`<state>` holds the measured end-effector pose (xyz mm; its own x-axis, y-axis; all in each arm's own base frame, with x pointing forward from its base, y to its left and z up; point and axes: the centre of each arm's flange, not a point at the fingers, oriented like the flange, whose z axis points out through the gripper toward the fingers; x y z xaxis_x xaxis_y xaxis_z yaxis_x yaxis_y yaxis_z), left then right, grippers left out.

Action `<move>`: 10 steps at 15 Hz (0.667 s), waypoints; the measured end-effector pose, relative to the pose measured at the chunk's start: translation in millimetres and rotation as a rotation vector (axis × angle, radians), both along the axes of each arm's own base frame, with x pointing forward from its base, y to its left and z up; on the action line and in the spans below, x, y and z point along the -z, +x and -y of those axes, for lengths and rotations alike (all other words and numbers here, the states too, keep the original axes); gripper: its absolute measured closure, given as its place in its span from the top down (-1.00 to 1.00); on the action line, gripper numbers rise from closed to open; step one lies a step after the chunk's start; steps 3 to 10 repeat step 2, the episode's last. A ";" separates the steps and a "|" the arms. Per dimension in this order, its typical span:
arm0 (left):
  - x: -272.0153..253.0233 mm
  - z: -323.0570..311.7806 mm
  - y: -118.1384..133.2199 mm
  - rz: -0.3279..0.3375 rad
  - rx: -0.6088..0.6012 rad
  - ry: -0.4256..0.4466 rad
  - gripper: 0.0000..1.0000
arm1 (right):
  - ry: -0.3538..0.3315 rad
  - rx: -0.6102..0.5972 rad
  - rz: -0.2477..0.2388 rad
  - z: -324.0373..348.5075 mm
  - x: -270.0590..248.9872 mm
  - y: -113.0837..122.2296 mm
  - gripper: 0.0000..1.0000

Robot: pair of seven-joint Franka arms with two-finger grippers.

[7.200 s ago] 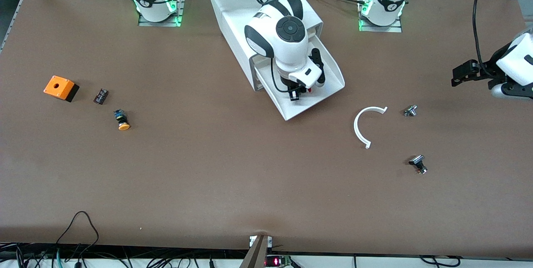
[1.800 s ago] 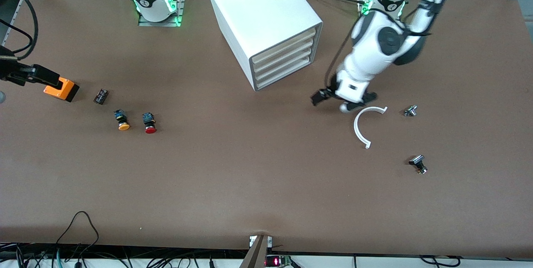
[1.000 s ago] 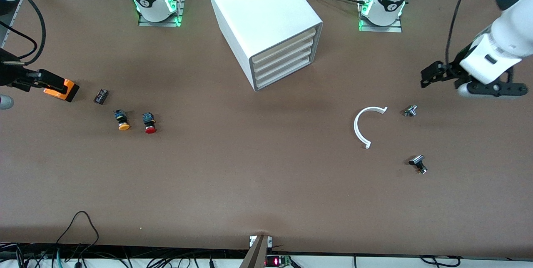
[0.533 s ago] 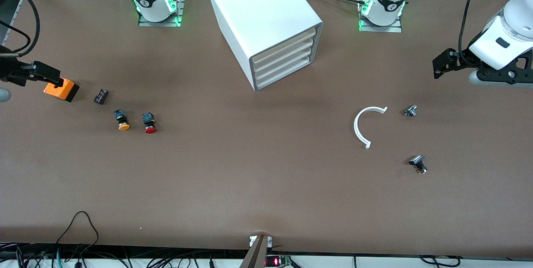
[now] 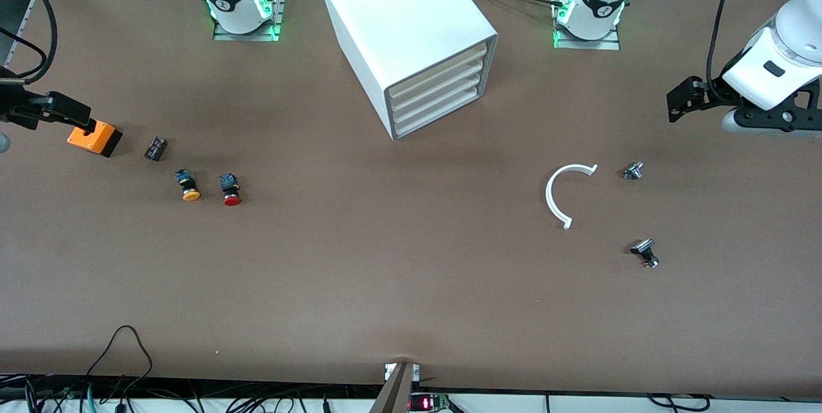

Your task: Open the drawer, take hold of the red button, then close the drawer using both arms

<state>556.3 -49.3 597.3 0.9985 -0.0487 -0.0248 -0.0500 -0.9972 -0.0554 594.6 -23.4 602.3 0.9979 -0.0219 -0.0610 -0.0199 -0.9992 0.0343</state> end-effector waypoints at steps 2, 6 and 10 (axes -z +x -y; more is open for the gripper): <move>0.1 -1.3 0.1 -0.001 -0.002 0.000 0.99 | 0.000 -0.007 0.002 0.5 0.1 0.3 1.00; 0.1 -1.3 0.1 -0.001 -0.002 0.000 0.99 | 0.000 -0.007 0.002 0.5 0.1 0.3 1.00; 0.1 -1.3 0.1 -0.001 -0.002 0.000 0.99 | 0.000 -0.007 0.002 0.5 0.1 0.3 1.00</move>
